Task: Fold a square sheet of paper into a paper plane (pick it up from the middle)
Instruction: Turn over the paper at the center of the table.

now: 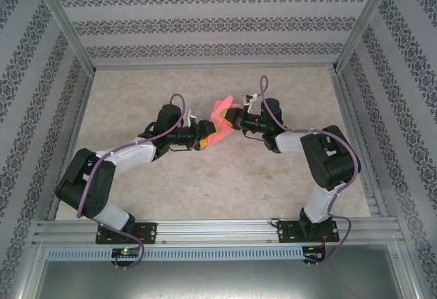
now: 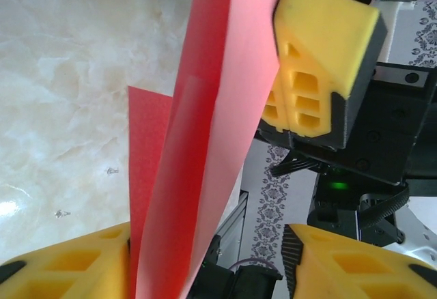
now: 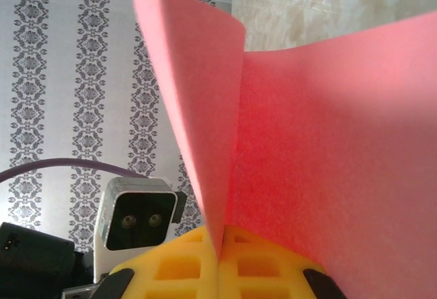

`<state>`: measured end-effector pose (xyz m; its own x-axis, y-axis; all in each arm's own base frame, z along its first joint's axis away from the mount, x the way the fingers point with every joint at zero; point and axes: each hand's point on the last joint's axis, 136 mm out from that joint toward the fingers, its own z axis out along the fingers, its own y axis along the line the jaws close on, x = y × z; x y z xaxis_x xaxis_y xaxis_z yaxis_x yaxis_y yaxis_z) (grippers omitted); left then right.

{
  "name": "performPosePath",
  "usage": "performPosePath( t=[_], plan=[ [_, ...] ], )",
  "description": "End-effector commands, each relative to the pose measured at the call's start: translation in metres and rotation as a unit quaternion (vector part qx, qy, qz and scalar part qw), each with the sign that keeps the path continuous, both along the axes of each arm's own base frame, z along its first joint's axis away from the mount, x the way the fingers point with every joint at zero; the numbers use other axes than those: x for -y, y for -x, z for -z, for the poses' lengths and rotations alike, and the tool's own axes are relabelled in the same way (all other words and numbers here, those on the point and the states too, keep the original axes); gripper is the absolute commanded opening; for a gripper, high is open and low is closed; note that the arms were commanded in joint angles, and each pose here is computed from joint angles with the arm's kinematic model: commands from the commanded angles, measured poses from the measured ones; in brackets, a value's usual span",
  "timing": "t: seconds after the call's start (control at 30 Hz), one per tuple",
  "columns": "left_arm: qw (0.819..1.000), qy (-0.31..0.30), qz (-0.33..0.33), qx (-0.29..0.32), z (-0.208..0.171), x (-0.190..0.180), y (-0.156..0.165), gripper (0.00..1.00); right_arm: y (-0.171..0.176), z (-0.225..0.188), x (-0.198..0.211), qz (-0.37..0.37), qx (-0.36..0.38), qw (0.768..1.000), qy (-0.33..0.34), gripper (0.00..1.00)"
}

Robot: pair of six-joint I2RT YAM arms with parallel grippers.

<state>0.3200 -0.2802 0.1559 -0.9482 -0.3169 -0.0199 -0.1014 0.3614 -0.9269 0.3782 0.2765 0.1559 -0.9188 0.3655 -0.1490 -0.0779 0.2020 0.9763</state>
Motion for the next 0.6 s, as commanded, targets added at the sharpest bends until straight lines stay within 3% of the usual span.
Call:
performPosePath(
  t=[0.0, 0.3, 0.57],
  plan=[
    [0.999, 0.015, 0.004, 0.028, -0.0191, 0.0034, -0.0090, 0.52, 0.0019, -0.0152, 0.0039, 0.001, 0.027, 1.000, -0.010, 0.00],
    [0.999, 0.005, 0.013, 0.032, -0.0191, 0.0040, -0.0080, 0.28, 0.0031, -0.0179, 0.0084, 0.005, 0.029, 0.999, -0.011, 0.00],
    [0.999, -0.006, 0.019, 0.030, -0.0160, 0.0027, -0.0058, 0.19, 0.0032, -0.0182, 0.0100, 0.008, 0.031, 0.999, -0.010, 0.00]
  ],
)
